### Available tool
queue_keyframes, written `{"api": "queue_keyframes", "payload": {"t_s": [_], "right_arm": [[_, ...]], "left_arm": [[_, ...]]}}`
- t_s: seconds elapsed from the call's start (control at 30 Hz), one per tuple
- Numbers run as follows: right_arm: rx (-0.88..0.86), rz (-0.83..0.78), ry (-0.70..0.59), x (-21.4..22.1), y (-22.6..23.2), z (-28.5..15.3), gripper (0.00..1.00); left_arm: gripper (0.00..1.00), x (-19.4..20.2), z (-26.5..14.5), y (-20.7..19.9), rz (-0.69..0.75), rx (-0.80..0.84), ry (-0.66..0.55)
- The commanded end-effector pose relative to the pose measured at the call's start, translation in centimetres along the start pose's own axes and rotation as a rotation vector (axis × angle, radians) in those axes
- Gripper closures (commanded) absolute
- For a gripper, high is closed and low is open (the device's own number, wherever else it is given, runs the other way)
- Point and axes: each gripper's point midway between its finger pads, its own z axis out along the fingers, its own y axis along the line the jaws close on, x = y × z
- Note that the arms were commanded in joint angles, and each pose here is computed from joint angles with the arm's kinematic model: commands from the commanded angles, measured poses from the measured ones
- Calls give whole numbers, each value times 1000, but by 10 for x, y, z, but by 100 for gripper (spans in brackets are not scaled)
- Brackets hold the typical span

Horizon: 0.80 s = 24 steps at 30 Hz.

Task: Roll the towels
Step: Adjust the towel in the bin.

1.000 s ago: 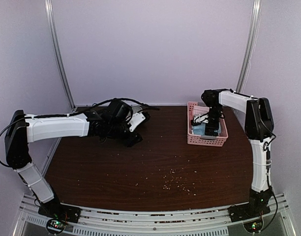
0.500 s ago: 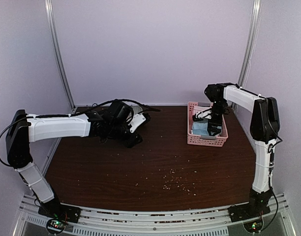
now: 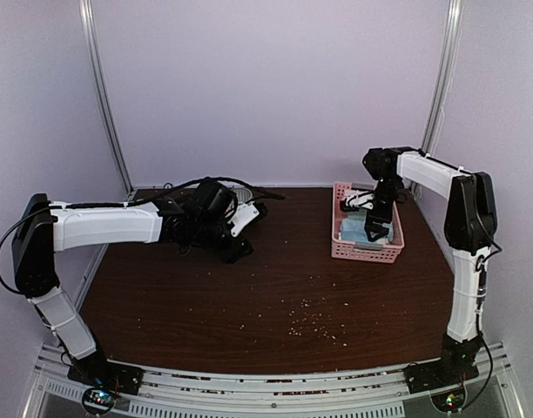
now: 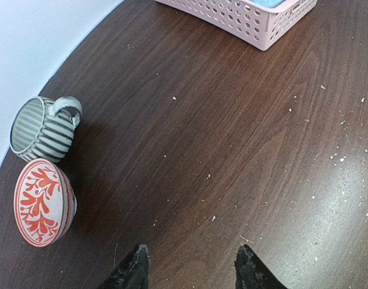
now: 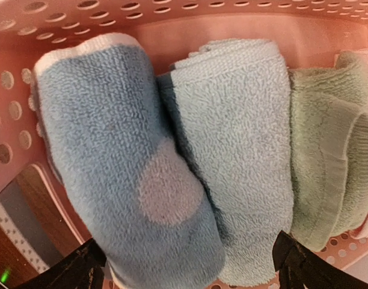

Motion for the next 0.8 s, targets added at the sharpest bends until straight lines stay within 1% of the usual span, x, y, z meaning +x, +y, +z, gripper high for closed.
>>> {"api": "queue_keyframes", "payload": {"t_s": [0.0, 0.1, 0.2, 0.37, 0.5, 0.63, 0.7, 0.77], "right_arm": [[108, 78, 21, 10, -12, 11, 0], [183, 108, 31, 16, -17, 20, 0], [215, 111, 24, 21, -16, 19, 0], [239, 98, -66, 11, -15, -15, 0], [201, 37, -109, 7, -2, -38, 0], [122, -41, -95, 13, 18, -43, 0], [98, -55, -88, 15, 24, -44, 0], [77, -49, -121, 12, 26, -51, 0]], "left_arm": [[50, -10, -1, 3, 11, 8, -24], [50, -10, 0, 2, 11, 9, -23], [50, -10, 0, 2, 10, 10, -23], [50, -10, 1, 2, 11, 10, -22], [50, -9, 1, 2, 13, 12, -19], [50, -9, 3, 0, 13, 22, -17], [50, -9, 2, 0, 14, 23, -17], [50, -8, 2, 0, 15, 22, -14]]}}
